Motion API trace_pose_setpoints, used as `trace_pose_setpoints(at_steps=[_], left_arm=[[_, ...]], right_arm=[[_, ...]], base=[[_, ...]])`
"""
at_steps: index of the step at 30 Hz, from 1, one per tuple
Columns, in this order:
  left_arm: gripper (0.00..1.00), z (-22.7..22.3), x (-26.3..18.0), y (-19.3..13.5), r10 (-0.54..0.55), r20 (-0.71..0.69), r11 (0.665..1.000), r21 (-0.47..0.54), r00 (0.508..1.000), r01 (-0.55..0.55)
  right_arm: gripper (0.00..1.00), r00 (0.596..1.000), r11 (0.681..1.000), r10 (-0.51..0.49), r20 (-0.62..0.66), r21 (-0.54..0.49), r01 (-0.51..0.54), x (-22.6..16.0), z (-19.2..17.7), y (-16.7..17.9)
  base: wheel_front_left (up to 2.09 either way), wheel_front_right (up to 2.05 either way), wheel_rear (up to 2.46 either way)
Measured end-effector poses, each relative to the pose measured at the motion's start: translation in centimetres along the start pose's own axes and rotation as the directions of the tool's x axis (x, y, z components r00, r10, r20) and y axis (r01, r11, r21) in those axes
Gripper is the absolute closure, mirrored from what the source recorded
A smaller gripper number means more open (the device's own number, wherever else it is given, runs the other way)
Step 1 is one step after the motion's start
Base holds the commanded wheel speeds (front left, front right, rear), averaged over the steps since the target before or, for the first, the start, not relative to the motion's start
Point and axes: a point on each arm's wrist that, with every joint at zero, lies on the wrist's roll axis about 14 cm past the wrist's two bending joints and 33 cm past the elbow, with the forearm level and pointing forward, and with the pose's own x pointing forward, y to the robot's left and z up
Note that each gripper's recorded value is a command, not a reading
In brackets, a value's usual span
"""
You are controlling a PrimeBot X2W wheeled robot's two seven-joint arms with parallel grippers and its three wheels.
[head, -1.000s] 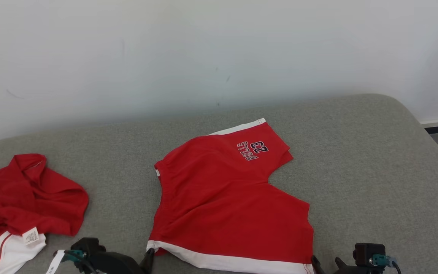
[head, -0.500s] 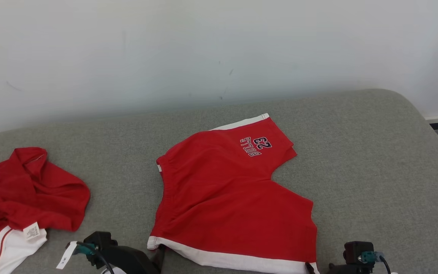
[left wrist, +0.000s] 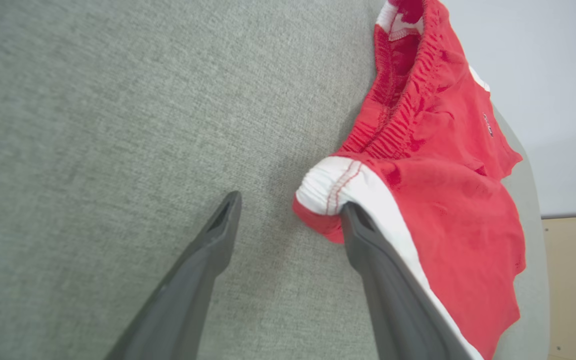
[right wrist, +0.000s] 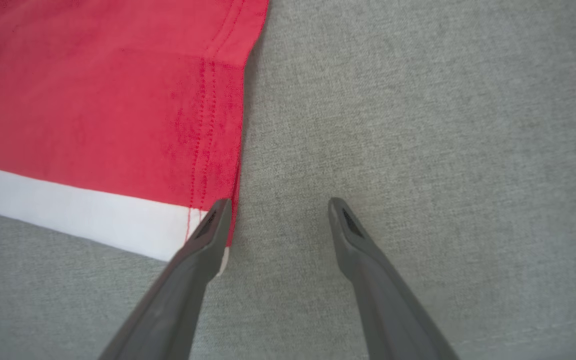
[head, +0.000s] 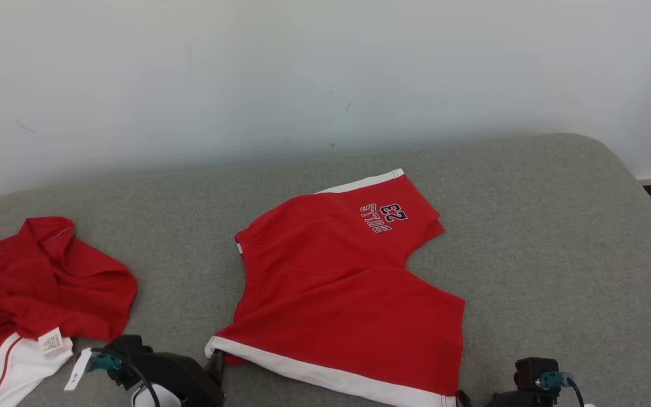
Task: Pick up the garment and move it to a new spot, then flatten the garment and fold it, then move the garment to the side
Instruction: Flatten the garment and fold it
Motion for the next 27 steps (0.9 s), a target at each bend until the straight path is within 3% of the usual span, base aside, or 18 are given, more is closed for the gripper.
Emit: trace_pose_setpoints(at_steps=[6,13,20,24,25,27], left_arm=[[0.0,-1.0,-0.2,0.3,0.018,-0.039,0.996,0.089,0.999,-0.015],[0.0,-1.8,-0.6,0.1,0.007,-0.064,0.995,0.097,0.998,-0.001],[0.0,-2.0,-0.7,-0.5,-0.01,-0.073,0.995,0.096,0.997,0.017],[0.0,-2.0,-0.7,-0.8,-0.024,-0.075,0.997,0.078,0.997,0.03],[0.0,-2.0,-0.7,-0.9,-0.025,-0.075,0.997,0.076,0.997,0.031],[0.0,-2.0,-0.7,-0.8,-0.025,-0.076,0.997,0.075,0.997,0.031]], right_arm=[[0.0,1.0,1.0,-0.008,0.014,0.018,0.008,0.0,0.5,-0.3],[0.0,0.994,0.994,0.107,-0.019,0.034,-0.107,-0.1,-0.1,3.4],[0.0,0.992,0.994,0.107,-0.067,0.028,-0.106,0.0,-1.3,3.4],[0.09,0.992,0.995,0.1,-0.075,0.029,-0.098,0.0,-1.6,3.2],[0.23,0.992,0.995,0.098,-0.076,0.03,-0.096,0.0,-1.6,3.2],[0.39,0.993,0.995,0.093,-0.078,0.032,-0.091,0.1,-1.7,3.0]], base=[[0.0,0.0,0.0],[0.0,0.0,0.0],[0.0,0.0,0.0],[0.0,0.0,0.0],[0.0,0.0,0.0],[0.0,0.0,0.0]])
